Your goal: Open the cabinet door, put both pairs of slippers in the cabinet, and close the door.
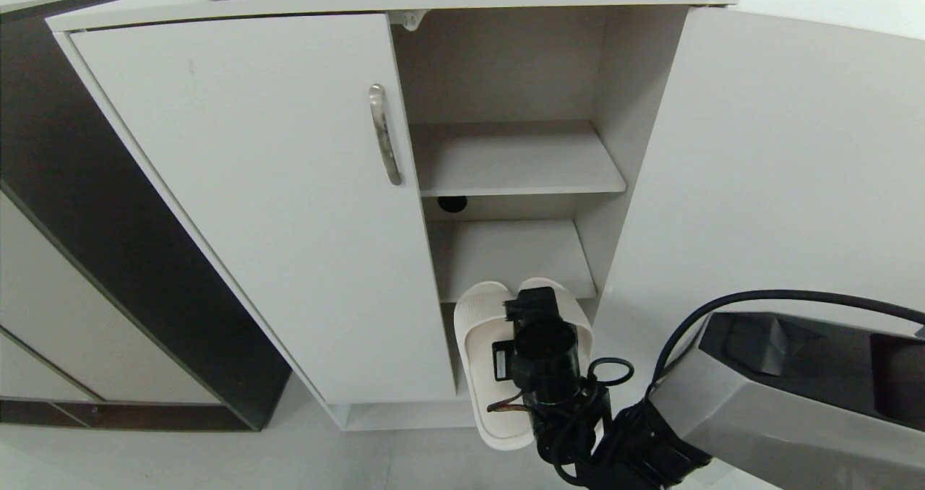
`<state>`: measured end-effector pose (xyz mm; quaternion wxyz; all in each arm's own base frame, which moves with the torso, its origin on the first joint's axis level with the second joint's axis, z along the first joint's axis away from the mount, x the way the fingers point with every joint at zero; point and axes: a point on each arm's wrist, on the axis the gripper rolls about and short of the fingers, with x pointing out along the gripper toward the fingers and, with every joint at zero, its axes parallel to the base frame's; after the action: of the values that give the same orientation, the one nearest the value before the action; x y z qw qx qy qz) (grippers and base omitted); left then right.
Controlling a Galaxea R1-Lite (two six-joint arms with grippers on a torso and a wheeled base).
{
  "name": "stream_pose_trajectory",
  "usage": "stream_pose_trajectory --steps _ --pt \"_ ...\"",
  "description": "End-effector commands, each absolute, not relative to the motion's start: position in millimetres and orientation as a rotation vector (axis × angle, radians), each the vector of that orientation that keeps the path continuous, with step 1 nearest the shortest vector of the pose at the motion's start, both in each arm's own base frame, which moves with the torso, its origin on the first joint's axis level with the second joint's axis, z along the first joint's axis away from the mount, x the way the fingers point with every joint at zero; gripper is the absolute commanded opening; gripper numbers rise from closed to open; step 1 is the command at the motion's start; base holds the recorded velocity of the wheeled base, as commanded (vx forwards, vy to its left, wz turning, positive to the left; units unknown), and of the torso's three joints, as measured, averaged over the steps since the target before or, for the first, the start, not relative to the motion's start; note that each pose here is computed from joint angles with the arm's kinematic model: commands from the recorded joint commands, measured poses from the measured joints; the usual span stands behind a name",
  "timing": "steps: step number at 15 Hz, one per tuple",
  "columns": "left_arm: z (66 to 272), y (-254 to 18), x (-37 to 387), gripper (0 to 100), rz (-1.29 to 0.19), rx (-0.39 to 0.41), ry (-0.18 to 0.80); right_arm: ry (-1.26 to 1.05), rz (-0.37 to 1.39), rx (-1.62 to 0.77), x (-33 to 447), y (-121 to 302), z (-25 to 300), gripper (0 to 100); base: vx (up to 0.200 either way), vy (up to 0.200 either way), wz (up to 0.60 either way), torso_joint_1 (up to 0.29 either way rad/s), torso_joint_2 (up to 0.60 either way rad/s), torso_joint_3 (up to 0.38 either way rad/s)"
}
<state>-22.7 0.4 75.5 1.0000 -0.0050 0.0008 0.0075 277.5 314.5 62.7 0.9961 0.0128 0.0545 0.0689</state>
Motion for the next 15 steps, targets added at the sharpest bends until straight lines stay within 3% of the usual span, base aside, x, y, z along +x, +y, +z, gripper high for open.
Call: stream_pose_trajectory --steps 1,11,15 --pt "76 0 -23 0 0.015 -0.012 0.001 0.039 0.134 -0.009 279 316 45 0 0.000 0.000 0.00 0.000 0.00 0.000" --pt "76 0 -23 0 0.015 -0.012 0.001 0.028 0.113 -0.023 283 314 32 0 0.000 0.000 0.00 0.000 0.00 0.000" --pt "76 0 -23 0 0.015 -0.014 0.001 0.027 0.110 -0.023 284 313 33 0 0.200 0.000 0.00 -0.004 0.00 0.002"
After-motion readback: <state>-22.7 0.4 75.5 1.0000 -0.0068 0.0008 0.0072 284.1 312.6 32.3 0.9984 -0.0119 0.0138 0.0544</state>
